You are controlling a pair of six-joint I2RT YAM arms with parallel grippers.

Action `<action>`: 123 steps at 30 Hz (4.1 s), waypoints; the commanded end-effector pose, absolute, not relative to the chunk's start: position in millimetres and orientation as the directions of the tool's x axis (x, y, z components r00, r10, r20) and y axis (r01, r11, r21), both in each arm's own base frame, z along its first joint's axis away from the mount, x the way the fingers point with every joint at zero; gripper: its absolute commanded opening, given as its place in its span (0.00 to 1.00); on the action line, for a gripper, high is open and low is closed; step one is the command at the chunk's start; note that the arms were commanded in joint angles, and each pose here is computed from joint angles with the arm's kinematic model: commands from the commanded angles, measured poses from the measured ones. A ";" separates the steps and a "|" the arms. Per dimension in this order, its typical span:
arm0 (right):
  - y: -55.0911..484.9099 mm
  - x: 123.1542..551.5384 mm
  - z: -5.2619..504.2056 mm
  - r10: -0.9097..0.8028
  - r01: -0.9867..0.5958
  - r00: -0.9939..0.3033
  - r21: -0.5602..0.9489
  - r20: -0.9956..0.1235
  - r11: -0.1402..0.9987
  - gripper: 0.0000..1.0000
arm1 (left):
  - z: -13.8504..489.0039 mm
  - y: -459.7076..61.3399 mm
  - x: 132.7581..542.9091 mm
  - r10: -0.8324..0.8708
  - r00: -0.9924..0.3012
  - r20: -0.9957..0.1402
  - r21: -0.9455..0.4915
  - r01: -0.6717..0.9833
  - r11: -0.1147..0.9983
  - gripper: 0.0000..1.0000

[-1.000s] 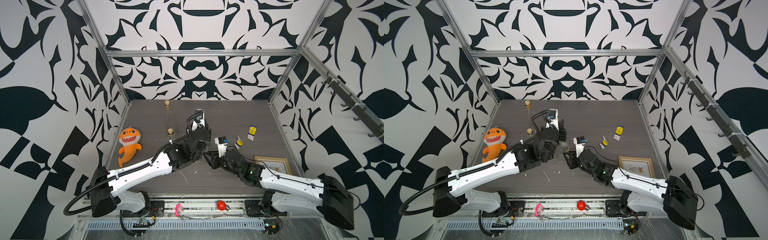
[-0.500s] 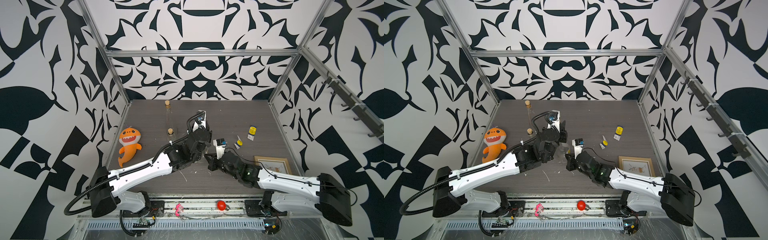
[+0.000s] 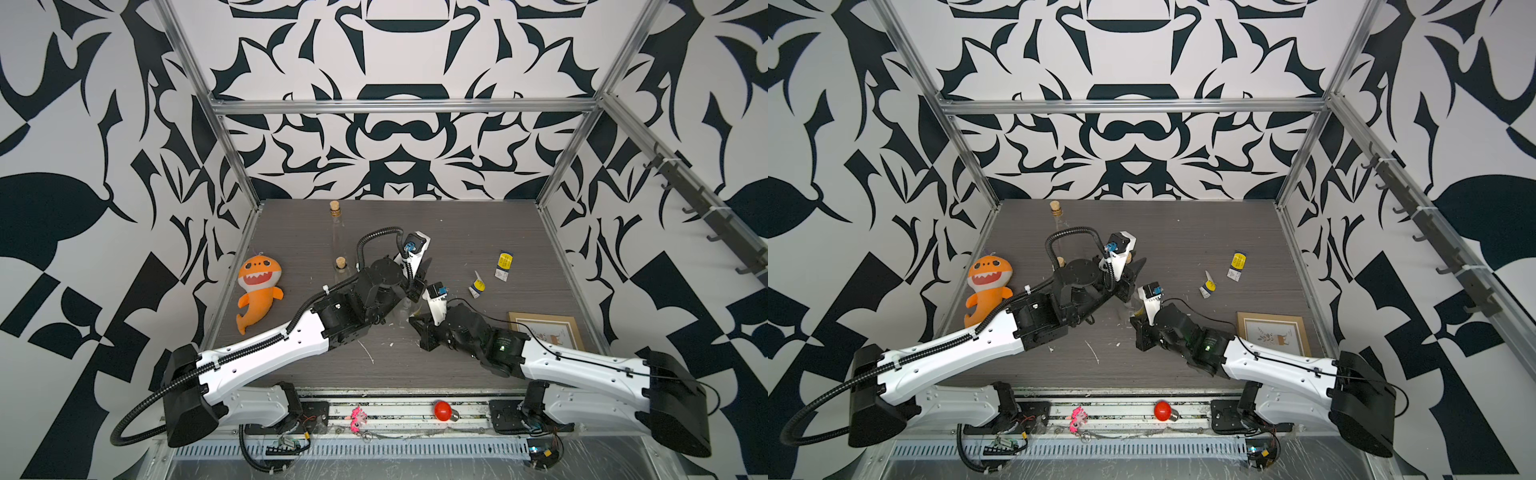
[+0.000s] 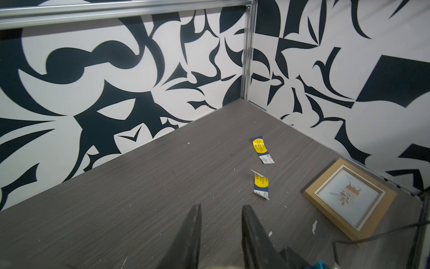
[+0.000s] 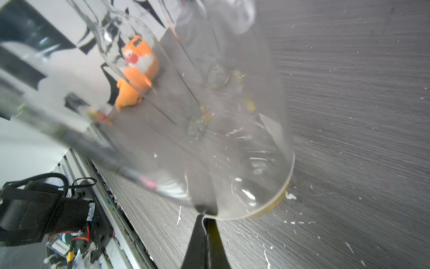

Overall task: Remove the label from the bottle
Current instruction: Tear open the label from the bottle, then place the bottle at the center of the board.

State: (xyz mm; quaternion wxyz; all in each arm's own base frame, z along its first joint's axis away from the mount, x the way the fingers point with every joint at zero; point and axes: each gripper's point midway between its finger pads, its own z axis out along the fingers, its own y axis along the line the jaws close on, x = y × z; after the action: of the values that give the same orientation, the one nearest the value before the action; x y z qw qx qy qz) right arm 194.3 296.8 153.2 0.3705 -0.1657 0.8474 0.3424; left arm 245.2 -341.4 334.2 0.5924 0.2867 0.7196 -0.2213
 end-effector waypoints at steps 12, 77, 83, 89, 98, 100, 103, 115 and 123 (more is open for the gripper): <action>289.4 188.3 157.1 -0.061 -0.573 -0.657 0.446 -0.751 0.687 0.00 | 359.2 -329.2 252.8 0.152 -0.118 -0.981 0.019 0.728 0.686 0.00; 253.2 155.7 146.6 -0.225 -0.633 -0.703 0.450 -0.675 0.630 0.00 | 348.7 -327.3 232.9 0.308 -0.052 -0.950 0.093 0.895 0.437 0.00; 251.6 163.7 149.0 -0.226 -0.638 -0.696 0.442 -0.681 0.631 0.00 | 352.8 -327.0 219.1 0.299 -0.046 -0.953 0.072 0.925 0.374 0.00; 251.9 173.6 152.3 -0.231 -0.646 -0.691 0.442 -0.685 0.622 0.00 | 358.8 -323.3 209.5 0.280 -0.043 -0.959 0.058 0.938 0.342 0.00; 255.5 190.6 154.7 -0.239 -0.655 -0.681 0.431 -0.692 0.621 0.00 | 360.3 -324.5 197.9 0.253 -0.026 -0.967 0.047 0.959 0.280 0.00; 255.2 193.3 155.8 -0.239 -0.656 -0.680 0.430 -0.694 0.620 0.00 | 357.3 -325.8 196.4 0.249 -0.021 -0.968 0.048 0.962 0.268 0.00; 255.3 194.4 156.5 -0.240 -0.660 -0.676 0.427 -0.697 0.618 0.00 | 352.8 -327.5 194.4 0.237 -0.010 -0.972 0.051 0.966 0.252 0.00; 247.1 185.5 145.4 -0.249 -0.655 -0.684 0.427 -0.685 0.624 0.00 | 338.2 -331.5 193.4 0.237 0.042 -0.971 0.096 0.971 0.221 0.00; 240.5 178.5 127.6 -0.282 -0.638 -0.714 0.428 -0.641 0.640 0.00 | 330.3 -337.6 198.4 0.270 0.060 -0.961 0.120 0.971 0.209 0.00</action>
State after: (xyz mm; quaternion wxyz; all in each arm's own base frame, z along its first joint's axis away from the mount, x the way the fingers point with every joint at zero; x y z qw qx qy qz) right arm 176.7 242.8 128.0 0.2629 -0.2641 0.8656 0.3345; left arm 197.9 -335.5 313.0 0.4793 0.5152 0.6187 -0.3492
